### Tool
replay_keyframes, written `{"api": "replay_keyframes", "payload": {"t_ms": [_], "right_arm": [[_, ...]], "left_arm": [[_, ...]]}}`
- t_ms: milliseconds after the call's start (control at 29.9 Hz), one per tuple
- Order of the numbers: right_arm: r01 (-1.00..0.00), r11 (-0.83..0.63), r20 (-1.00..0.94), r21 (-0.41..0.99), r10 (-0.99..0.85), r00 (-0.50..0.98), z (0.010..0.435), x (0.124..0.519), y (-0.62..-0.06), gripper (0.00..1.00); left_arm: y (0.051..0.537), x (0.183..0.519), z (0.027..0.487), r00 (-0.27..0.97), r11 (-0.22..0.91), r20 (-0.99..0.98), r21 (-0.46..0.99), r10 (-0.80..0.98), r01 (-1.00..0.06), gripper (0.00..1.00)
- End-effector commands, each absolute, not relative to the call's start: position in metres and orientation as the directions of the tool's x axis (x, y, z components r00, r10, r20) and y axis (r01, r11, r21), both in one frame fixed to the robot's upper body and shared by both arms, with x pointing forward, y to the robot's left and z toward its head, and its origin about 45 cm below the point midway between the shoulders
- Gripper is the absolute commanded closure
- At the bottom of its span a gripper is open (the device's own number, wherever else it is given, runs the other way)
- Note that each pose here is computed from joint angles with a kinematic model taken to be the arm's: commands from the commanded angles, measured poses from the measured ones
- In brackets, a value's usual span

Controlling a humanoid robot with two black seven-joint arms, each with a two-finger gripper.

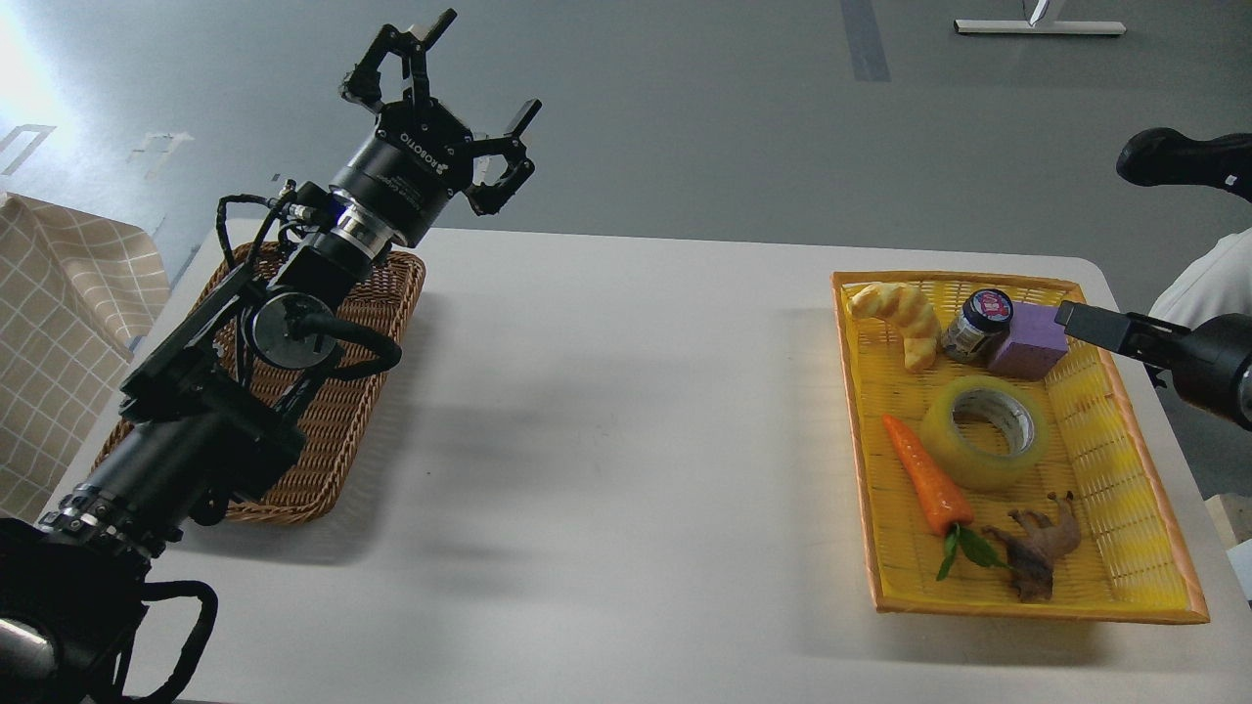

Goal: Place and transfer tape with both arms
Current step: 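Lower the right gripper into the tray and grasp the yellow tape roll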

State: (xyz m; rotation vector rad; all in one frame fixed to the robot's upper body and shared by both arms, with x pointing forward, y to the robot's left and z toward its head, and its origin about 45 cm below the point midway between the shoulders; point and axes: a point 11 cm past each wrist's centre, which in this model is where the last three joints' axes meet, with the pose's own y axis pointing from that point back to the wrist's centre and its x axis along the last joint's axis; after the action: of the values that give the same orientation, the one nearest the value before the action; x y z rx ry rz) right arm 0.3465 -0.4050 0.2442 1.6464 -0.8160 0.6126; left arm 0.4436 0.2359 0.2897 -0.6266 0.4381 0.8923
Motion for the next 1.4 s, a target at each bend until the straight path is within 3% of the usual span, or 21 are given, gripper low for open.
{"api": "replay_keyframes", "payload": {"t_ms": [0,735,935,1069,1370], "right_arm": [[-0.764,-0.072,0.753,0.641,-0.133,0.644,0.229,0.338,-0.412,0.02],[-0.671,-0.046,0.673,0.740,0.021,0.740,0.158,0.323,-0.388,0.07],[-0.674,-0.057,0.676,0.736,0.013,0.737,0.157,0.327,-0.382,0.19],[-0.672,-0.064,0.675,0.737,0.034,0.737,0.156,0.329,-0.377,0.37],[-0.666,-0.065,0.668,0.743,0.026,0.744,0.152,0.330,-0.375,0.45]], "left_arm": [[0.236,0.443,0.289,0.558,0.470,-0.594,-0.316,0.579,-0.824,0.02],[0.237,0.443,0.288,0.557,0.469,-0.596,-0.315,0.579,-0.825,0.02],[0.237,0.443,0.287,0.556,0.469,-0.596,-0.314,0.580,-0.825,0.02],[0.237,0.443,0.287,0.556,0.469,-0.597,-0.314,0.579,-0.826,0.02],[0.237,0.443,0.288,0.556,0.469,-0.595,-0.315,0.580,-0.825,0.02]]}}
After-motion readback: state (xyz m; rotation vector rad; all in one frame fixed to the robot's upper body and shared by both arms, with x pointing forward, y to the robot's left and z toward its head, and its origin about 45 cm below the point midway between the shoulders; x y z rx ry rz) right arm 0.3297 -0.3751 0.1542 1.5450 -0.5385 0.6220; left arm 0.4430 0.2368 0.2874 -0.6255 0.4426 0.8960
